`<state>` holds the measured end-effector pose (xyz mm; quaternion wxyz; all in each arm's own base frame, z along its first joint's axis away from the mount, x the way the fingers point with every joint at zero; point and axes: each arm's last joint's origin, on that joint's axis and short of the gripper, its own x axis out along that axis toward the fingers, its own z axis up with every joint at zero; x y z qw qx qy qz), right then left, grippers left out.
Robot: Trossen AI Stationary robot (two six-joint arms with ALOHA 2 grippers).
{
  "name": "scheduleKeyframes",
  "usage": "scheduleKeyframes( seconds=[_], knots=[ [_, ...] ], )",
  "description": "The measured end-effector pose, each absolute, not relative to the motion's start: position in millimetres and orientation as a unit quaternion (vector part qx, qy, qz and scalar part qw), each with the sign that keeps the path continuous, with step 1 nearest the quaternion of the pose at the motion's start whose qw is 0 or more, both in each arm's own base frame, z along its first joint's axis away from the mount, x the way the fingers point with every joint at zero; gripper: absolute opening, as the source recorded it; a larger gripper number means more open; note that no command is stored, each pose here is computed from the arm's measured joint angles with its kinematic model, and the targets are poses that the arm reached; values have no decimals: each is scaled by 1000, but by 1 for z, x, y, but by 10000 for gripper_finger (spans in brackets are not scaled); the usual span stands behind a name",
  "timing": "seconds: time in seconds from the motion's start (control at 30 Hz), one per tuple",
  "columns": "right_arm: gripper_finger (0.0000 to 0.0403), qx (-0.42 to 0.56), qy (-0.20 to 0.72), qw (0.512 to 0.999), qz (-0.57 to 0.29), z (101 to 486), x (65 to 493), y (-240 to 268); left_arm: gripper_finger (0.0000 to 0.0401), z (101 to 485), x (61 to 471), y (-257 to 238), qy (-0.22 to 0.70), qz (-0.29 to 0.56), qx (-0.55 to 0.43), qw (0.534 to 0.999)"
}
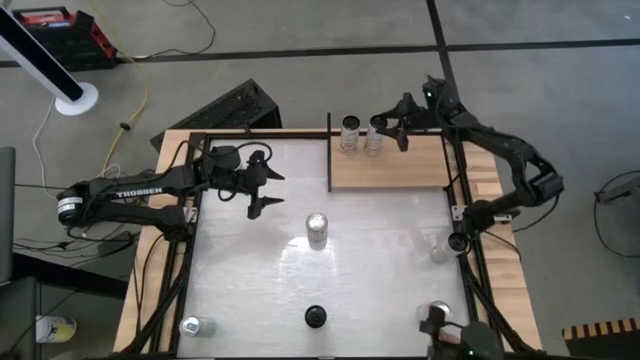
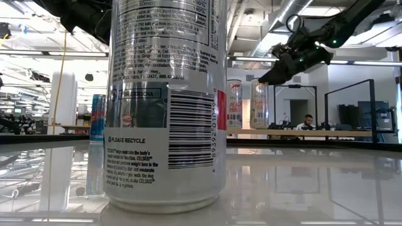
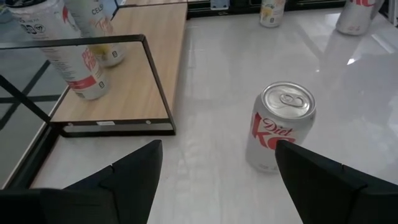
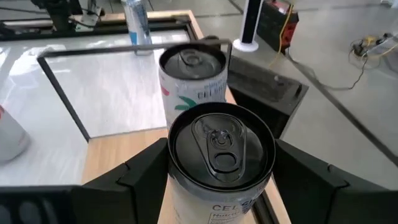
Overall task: Place canned beverage on shelf
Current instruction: Put the top white and yellow soda can on the shelf
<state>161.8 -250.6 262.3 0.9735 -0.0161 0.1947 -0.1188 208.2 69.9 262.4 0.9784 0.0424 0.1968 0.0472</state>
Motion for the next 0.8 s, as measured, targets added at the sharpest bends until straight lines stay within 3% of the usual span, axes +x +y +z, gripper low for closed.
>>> scheduleKeyframes(
  seconds=[0.6,0.8],
  knots=[
    [277,-21,216,970,-108,260,164,-255,298,262,208,70,200,46,45,978],
    [308,-11,218,969,-115,260,164,-255,298,261,208,70,204,45,48,977]
  ],
)
